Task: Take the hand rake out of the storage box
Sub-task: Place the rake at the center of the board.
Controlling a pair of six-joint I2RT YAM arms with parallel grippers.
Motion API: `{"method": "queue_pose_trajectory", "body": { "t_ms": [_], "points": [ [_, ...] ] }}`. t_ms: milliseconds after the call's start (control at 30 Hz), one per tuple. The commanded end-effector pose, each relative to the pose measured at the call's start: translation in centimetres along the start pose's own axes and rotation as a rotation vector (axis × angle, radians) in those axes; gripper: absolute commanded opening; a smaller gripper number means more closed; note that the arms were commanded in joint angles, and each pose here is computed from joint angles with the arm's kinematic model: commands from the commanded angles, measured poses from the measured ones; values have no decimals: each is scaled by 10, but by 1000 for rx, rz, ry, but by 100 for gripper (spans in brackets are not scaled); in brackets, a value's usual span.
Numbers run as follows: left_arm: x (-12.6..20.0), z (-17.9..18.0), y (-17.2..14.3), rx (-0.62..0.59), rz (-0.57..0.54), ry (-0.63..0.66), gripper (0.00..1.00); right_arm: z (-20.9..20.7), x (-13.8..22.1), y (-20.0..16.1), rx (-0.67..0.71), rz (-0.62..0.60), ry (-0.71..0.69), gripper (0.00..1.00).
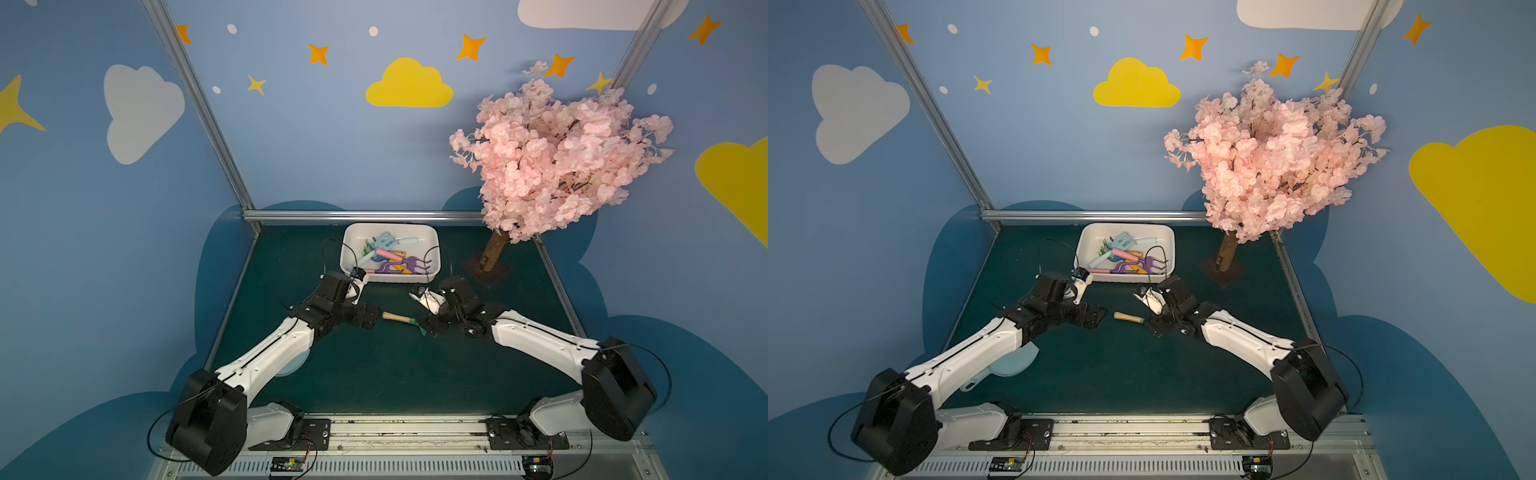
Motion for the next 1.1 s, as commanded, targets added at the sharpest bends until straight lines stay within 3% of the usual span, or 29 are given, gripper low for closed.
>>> {"method": "queue_pose_trajectory", "body": {
  "t_ms": [0,133,233,700,767,867,1067],
  "points": [
    [-30,-17,-5,-189,131,-61,100,-16,35,-8,-218,-79,-11,93],
    [-69,-49,-8,-405,268,-135,100,-38,64,-21,-355,-221,-54,93],
    [-89,-53,-7,-451,351,-152,100,-49,66,-29,-428,-304,-61,94],
    [-136,-67,3,-597,447,-188,97,-59,68,-33,-516,-310,-22,94],
    [-137,-68,2,-587,448,-199,87,-59,69,-34,-518,-319,-21,94],
    [-137,-69,0,-561,441,-204,57,-59,71,-34,-521,-333,-15,94],
    [-135,-75,-15,-536,467,-195,20,-62,74,-37,-545,-350,-27,94]
  ]
}}
Point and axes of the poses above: each gripper's point midway between its finger pads, its own x axis back along the fingers, its own z axis along the line the jaws close on, y = z × x, the point moved 5 cm from there along x, back along the fingers, and after that the axes turned 15 degrees about -x, right-handed, at the moved point
